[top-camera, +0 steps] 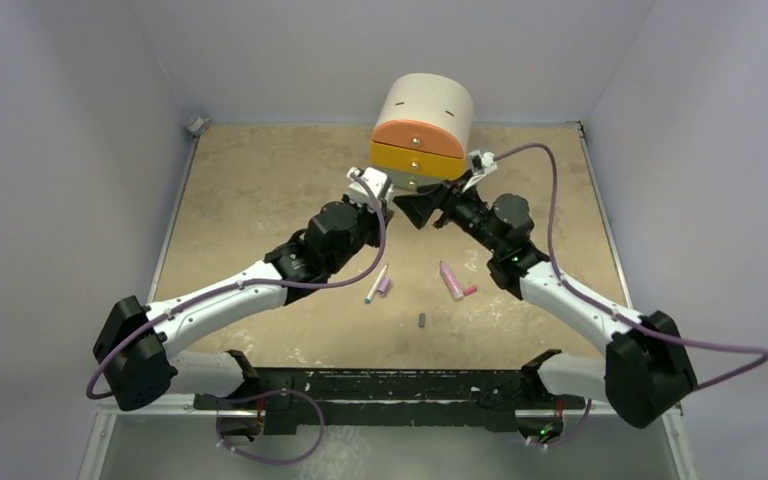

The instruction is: Insert the pens into the pen caps

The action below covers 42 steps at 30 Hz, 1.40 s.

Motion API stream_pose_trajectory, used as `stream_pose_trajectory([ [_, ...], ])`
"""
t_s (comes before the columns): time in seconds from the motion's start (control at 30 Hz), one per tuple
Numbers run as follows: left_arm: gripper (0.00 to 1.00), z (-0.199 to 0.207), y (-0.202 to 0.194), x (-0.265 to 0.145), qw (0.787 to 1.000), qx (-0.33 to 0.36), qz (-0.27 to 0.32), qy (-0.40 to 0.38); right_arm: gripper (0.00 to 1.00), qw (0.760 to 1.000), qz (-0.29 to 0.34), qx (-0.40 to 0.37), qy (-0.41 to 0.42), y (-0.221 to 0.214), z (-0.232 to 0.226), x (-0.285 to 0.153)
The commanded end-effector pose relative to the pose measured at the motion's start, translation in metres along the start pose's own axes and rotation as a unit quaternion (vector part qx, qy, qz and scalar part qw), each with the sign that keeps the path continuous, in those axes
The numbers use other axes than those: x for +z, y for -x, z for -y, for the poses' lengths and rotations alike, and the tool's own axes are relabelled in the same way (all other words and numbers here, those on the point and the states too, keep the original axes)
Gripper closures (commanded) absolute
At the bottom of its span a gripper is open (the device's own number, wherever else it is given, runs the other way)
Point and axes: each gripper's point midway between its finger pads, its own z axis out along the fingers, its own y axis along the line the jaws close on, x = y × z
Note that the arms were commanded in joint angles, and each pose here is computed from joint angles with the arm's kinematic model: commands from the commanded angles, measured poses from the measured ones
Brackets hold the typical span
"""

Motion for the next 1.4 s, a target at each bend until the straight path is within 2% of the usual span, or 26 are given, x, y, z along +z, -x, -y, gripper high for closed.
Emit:
stream_pose_trajectory([
  [0.0,1.00,-0.051,0.000,0.003,0.995,-0.048,0.002,0.093,0.12,0.972,0.001,-0.056,-0.229,-0.008,0.079,-0.042],
  [0.17,1.00,-0.085,-0.003,0.005,0.986,-0.083,0.023,0.146,0.15,0.944,-0.040,-0.031,-0.326,-0.062,0.099,-0.092],
  [0.33,1.00,-0.094,0.004,0.007,0.977,-0.109,0.044,0.178,0.21,0.883,-0.111,-0.017,-0.455,-0.110,0.101,-0.133],
  [0.4,1.00,-0.091,0.007,0.010,0.978,-0.114,0.048,0.168,0.28,0.869,-0.138,-0.005,-0.476,-0.129,0.093,-0.140],
  [0.47,1.00,-0.088,0.005,0.011,0.980,-0.114,0.046,0.159,0.38,0.860,-0.174,0.014,-0.479,-0.154,0.081,-0.144],
  [0.53,1.00,-0.086,0.001,0.013,0.980,-0.113,0.044,0.155,0.53,0.849,-0.211,0.032,-0.483,-0.177,0.072,-0.149],
  [0.57,1.00,-0.087,-0.001,0.012,0.981,-0.112,0.043,0.155,0.56,0.845,-0.228,0.038,-0.483,-0.188,0.064,-0.151],
  [0.73,1.00,-0.087,-0.004,0.010,0.982,-0.103,0.040,0.154,0.52,0.837,-0.270,0.053,-0.473,-0.211,0.038,-0.152],
  [0.87,1.00,-0.088,0.002,0.005,0.981,-0.106,0.049,0.153,0.44,0.826,-0.288,0.055,-0.481,-0.221,0.037,-0.154],
  [1.0,1.00,-0.087,0.001,0.002,0.981,-0.111,0.052,0.149,0.48,0.819,-0.299,0.052,-0.487,-0.229,0.040,-0.154],
  [1.13,1.00,-0.088,-0.005,0.000,0.981,-0.113,0.050,0.150,0.52,0.800,-0.323,0.039,-0.504,-0.240,0.045,-0.159],
  [1.37,1.00,-0.089,-0.012,0.000,0.981,-0.113,0.044,0.151,0.55,0.799,-0.328,0.039,-0.503,-0.244,0.049,-0.159],
])
